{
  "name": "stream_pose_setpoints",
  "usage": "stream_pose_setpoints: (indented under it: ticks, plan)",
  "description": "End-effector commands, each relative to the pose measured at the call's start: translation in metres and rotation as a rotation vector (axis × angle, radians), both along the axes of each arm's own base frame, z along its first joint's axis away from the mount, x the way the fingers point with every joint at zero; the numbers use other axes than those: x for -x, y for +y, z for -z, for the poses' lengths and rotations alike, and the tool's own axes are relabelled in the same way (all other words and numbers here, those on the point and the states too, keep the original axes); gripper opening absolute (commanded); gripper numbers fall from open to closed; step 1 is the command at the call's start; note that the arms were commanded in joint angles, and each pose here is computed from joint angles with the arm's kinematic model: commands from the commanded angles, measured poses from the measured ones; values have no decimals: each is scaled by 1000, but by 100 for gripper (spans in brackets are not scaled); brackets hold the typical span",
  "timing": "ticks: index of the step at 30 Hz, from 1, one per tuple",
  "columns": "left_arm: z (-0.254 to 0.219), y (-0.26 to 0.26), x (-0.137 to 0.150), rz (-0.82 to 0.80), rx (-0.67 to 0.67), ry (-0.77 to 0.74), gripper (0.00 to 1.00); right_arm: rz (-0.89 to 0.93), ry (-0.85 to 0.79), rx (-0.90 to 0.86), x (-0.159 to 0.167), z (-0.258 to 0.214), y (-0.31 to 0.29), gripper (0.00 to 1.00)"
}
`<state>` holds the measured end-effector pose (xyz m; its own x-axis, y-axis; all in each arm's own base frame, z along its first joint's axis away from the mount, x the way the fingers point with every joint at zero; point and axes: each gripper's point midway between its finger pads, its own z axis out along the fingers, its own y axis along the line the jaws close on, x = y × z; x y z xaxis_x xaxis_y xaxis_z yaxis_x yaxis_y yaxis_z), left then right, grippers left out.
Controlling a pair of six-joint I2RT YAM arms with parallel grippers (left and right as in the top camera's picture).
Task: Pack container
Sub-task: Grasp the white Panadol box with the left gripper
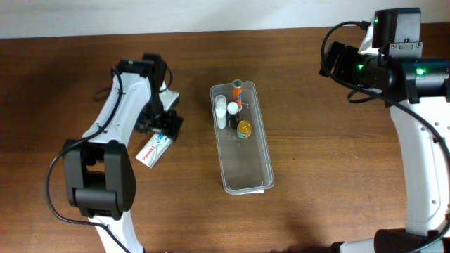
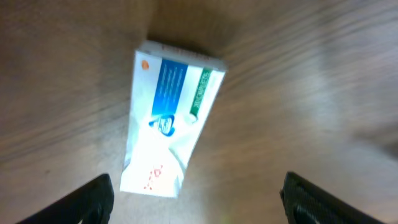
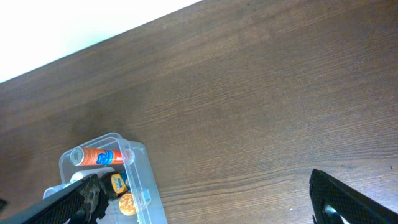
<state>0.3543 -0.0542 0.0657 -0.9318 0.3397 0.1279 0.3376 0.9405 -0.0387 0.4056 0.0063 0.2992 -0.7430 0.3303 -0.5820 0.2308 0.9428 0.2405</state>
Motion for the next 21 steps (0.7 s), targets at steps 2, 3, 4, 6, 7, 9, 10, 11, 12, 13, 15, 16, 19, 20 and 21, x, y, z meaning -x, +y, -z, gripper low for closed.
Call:
stream_pose_setpoints:
  ticks: [2, 3, 4, 6, 7, 9, 10, 11, 12, 13, 15, 16, 19, 20, 21]
  plan:
    - [24, 20, 5, 12, -13, 10, 87, 1, -9, -5, -2, -3, 0, 98]
    - [29, 23, 4, 1, -8, 0, 87, 1, -9, -5, -2, -3, 0, 98]
    - [35, 25, 3, -10, 0, -9, 87, 1, -9, -5, -2, -3, 0, 98]
    - [43, 30, 4, -23, 0, -15, 87, 1, -9, -5, -2, -3, 0, 98]
    - [48, 31, 5, -28, 1, -17, 87, 1, -9, -5, -2, -3, 0, 98]
    - [55, 32, 7, -25, 1, -17, 87, 1, -9, -4, -2, -3, -1, 98]
    - [59, 32, 9, -24, 1, -17, 87, 1, -9, -5, -2, -3, 0, 98]
    - [62, 32, 9, -24, 1, -18, 87, 1, -9, -4, -2, -3, -1, 98]
    - [64, 32, 10, -24, 1, -20, 85, 1, -9, -5, -2, -3, 0, 98]
    - [66, 32, 11, -24, 1, -21, 78, 1, -9, -5, -2, -3, 0, 98]
    - [66, 32, 11, -25, 1, -22, 66, 1, -9, -4, -2, -3, -1, 98]
    - [66, 32, 11, -25, 1, -22, 64, 1, -9, -5, -2, -3, 0, 98]
    - [65, 32, 9, -65, -4, -26, 49, 1, -9, -5, -2, -3, 0, 98]
    - [64, 32, 8, -86, -6, -29, 44, 1, -9, -4, -2, -3, -1, 98]
    - [62, 32, 7, -110, -9, -30, 41, 1, -9, -4, -2, -3, -1, 98]
